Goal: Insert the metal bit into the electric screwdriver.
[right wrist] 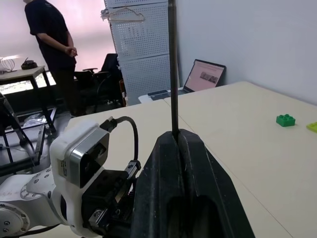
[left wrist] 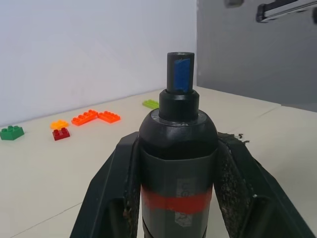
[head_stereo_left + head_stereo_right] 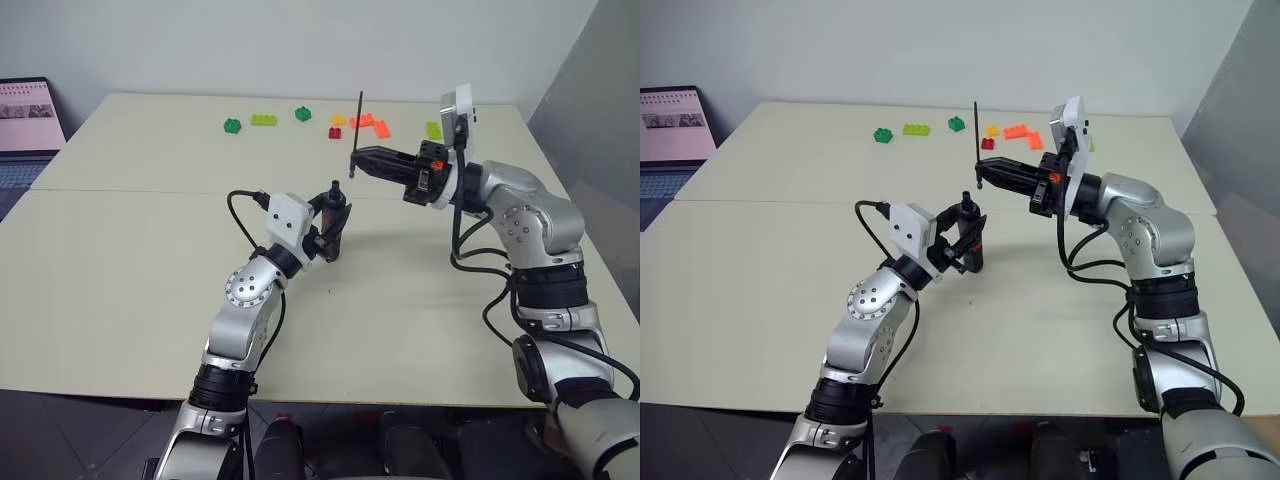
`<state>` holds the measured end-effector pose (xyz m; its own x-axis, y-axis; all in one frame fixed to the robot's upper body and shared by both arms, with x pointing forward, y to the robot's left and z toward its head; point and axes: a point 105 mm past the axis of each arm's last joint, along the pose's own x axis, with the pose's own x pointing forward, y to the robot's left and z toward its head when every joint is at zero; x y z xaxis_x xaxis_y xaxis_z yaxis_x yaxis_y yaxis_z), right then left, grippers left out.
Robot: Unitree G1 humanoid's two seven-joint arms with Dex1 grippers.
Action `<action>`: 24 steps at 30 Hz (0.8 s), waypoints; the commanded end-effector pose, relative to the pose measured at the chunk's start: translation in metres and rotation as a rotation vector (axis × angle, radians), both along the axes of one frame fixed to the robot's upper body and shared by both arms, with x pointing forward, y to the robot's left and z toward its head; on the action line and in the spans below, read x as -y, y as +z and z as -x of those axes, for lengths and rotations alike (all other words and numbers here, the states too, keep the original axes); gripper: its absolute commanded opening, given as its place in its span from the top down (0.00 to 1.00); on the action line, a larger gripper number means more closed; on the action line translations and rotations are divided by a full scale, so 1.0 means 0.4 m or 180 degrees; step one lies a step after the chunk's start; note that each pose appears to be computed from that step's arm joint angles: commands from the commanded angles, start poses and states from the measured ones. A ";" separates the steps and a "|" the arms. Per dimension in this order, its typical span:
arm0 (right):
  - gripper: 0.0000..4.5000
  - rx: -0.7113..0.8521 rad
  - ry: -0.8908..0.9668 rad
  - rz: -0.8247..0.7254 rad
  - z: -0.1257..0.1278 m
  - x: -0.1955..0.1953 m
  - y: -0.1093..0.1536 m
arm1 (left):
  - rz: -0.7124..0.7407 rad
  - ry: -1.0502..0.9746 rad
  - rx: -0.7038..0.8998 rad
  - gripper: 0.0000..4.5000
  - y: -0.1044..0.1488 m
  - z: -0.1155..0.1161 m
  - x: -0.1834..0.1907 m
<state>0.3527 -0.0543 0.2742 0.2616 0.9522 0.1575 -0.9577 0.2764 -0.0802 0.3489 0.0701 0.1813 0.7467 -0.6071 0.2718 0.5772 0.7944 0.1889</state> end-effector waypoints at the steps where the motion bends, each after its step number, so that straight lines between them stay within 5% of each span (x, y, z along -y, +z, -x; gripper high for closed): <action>1: 1.00 0.0264 0.0018 -0.0070 0.006 -0.022 0.037 | -0.0019 -0.0028 0.0017 0.63 -0.002 0.009 0.006; 24: 1.00 0.0404 -0.0038 0.0066 0.002 -0.047 -0.002 | -0.0005 0.0026 -0.0001 0.63 0.001 0.000 0.001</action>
<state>0.3562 -0.0365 0.2654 0.2679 0.9517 0.1498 -0.9436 0.2906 -0.1584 0.3488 0.0713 0.1810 0.7548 -0.5957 0.2748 0.5667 0.8031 0.1843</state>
